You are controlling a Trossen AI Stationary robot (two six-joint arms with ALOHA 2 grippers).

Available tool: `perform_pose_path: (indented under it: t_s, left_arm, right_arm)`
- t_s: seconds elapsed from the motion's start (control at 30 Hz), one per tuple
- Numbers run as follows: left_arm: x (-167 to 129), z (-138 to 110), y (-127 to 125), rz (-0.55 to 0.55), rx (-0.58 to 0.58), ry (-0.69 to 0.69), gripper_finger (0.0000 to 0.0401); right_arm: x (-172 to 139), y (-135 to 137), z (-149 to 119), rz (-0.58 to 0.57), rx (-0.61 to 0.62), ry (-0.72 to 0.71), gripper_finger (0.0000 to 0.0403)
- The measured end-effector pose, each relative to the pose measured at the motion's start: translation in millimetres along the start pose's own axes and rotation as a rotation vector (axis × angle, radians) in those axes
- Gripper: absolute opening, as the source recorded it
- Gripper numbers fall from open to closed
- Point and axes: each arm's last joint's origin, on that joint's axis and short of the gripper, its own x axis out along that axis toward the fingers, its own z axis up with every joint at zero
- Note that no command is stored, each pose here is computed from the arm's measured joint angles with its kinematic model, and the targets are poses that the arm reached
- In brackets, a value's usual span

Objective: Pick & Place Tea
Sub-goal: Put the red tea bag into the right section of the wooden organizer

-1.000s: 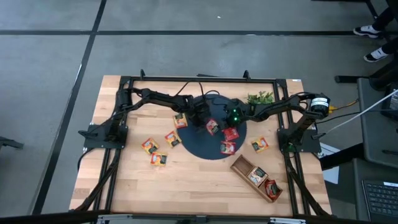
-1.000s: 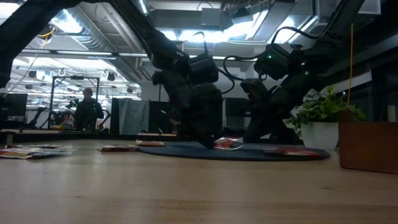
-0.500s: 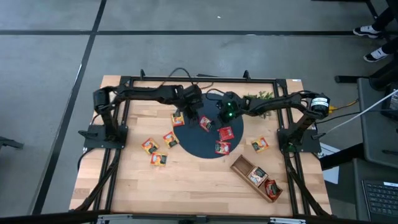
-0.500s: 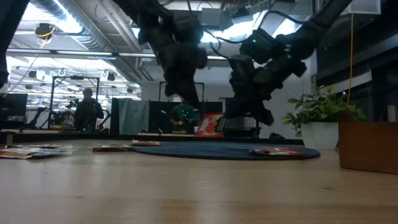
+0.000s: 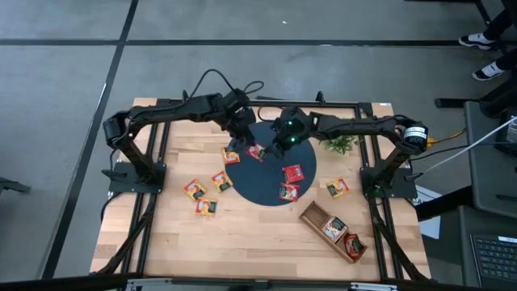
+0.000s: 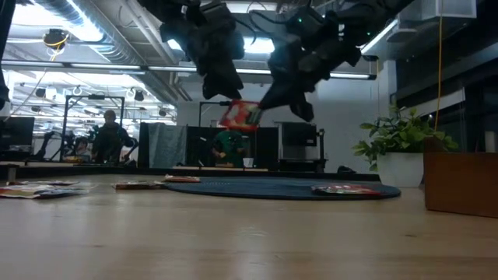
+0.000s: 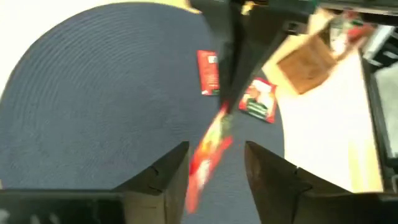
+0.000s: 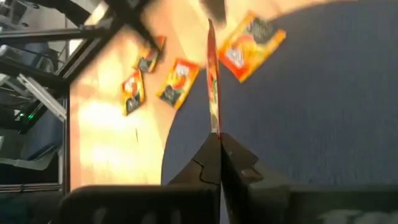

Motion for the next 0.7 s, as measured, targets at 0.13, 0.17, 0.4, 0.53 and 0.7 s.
perform_pose_path:
  t_s: [0.13, 0.17, 0.4, 0.53, 0.7]
  left_arm:
    - [0.6, -0.4, -1.5, -0.009, 0.050, 0.005, 0.0172]
    - [0.6, -0.5, -1.5, -0.008, 0.059, 0.005, 0.0175]
    - [0.7, -2.4, -0.9, 0.018, 0.116, 0.025, 0.0176]
    - [0.4, -2.3, -0.3, 0.020, 0.123, 0.025, 0.0172]
    - [0.4, -2.3, -0.3, 0.020, 0.113, 0.024, 0.0149]
  right_arm:
    - [-3.1, 5.1, 8.4, -0.001, -0.022, -0.024, 0.0002]
    - [-3.7, 6.2, 10.0, 0.002, -0.032, -0.029, 0.0003]
    - [-6.1, 11.4, 16.3, 0.043, -0.060, -0.037, 0.0003]
    - [-6.2, 11.7, 16.1, 0.055, -0.060, -0.031, 0.0004]
    - [-6.0, 11.8, 16.0, 0.056, -0.061, -0.030, 0.0004]
